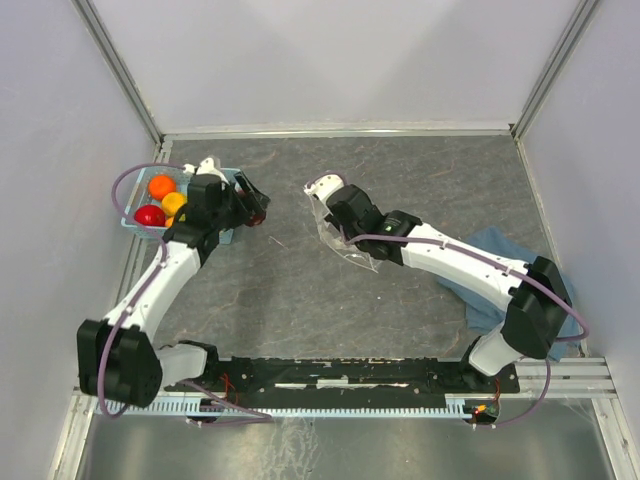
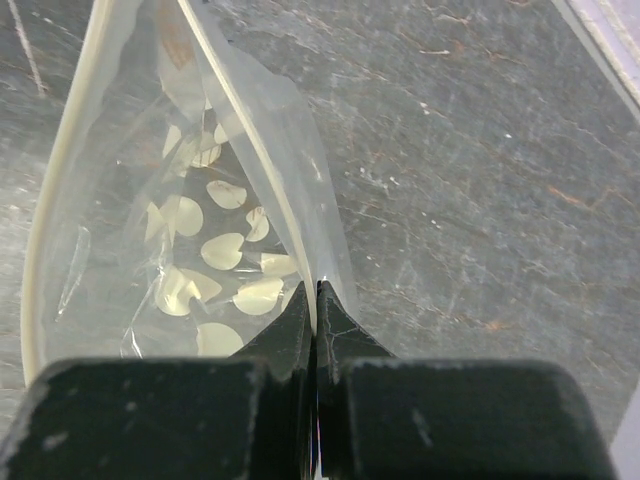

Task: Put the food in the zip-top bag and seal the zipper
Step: Place the fake fruit in the zipper food storage bag.

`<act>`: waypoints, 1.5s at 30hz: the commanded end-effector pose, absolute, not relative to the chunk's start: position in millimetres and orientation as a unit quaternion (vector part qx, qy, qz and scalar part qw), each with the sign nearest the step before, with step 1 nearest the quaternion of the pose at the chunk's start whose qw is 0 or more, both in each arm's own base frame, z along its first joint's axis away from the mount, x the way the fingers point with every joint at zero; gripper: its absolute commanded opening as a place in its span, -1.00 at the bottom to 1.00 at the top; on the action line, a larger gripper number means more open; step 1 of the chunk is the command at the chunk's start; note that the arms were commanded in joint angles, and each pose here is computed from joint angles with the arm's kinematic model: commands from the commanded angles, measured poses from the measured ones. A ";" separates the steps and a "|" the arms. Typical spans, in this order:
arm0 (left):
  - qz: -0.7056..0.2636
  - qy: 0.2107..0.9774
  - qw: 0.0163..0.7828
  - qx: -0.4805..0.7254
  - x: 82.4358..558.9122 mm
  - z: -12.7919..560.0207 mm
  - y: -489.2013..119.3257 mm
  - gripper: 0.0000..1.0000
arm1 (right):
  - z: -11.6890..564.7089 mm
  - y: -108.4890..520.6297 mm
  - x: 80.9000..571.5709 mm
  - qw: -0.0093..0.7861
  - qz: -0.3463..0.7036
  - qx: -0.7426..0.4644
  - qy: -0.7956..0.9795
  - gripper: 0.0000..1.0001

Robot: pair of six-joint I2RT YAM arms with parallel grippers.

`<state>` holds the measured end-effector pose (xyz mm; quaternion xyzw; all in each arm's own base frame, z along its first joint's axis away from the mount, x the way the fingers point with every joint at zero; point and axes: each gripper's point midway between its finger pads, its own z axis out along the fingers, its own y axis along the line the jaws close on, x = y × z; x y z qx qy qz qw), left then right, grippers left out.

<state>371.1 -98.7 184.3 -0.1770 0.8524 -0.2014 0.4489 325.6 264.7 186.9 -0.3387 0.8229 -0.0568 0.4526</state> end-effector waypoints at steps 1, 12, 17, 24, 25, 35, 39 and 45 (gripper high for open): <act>-0.286 0.817 0.477 -0.150 350.9 222.0 -132.4 -0.06 | 192.8 286.0 324.2 0.445 -0.002 -0.320 0.836 -0.97; -0.374 0.781 0.486 -0.119 303.5 255.6 -166.4 -0.07 | 179.7 306.8 321.4 0.414 0.020 -0.306 0.857 -0.97; -0.418 0.766 0.478 -0.105 288.3 262.2 -190.0 -0.09 | 181.2 315.1 319.5 0.415 0.036 -0.295 0.860 -0.97; -0.458 0.753 0.463 -0.091 275.8 259.5 -219.9 -0.11 | 184.8 327.6 314.6 0.414 0.073 -0.287 0.861 -0.97; -0.460 0.753 0.461 -0.089 274.9 258.7 -224.4 -0.11 | 185.6 329.6 313.7 0.414 0.079 -0.286 0.860 -0.97; -0.448 0.763 0.453 -0.107 275.3 240.8 -237.5 -0.12 | 195.7 340.4 306.7 0.418 0.126 -0.273 0.857 -0.97; -0.430 0.776 0.446 -0.122 276.6 223.1 -233.8 -0.11 | 203.5 340.0 305.7 0.428 0.137 -0.265 0.853 -0.97; -0.376 0.797 0.449 -0.149 281.9 200.5 -216.9 -0.10 | 214.1 338.4 303.5 0.441 0.154 -0.252 0.848 -0.97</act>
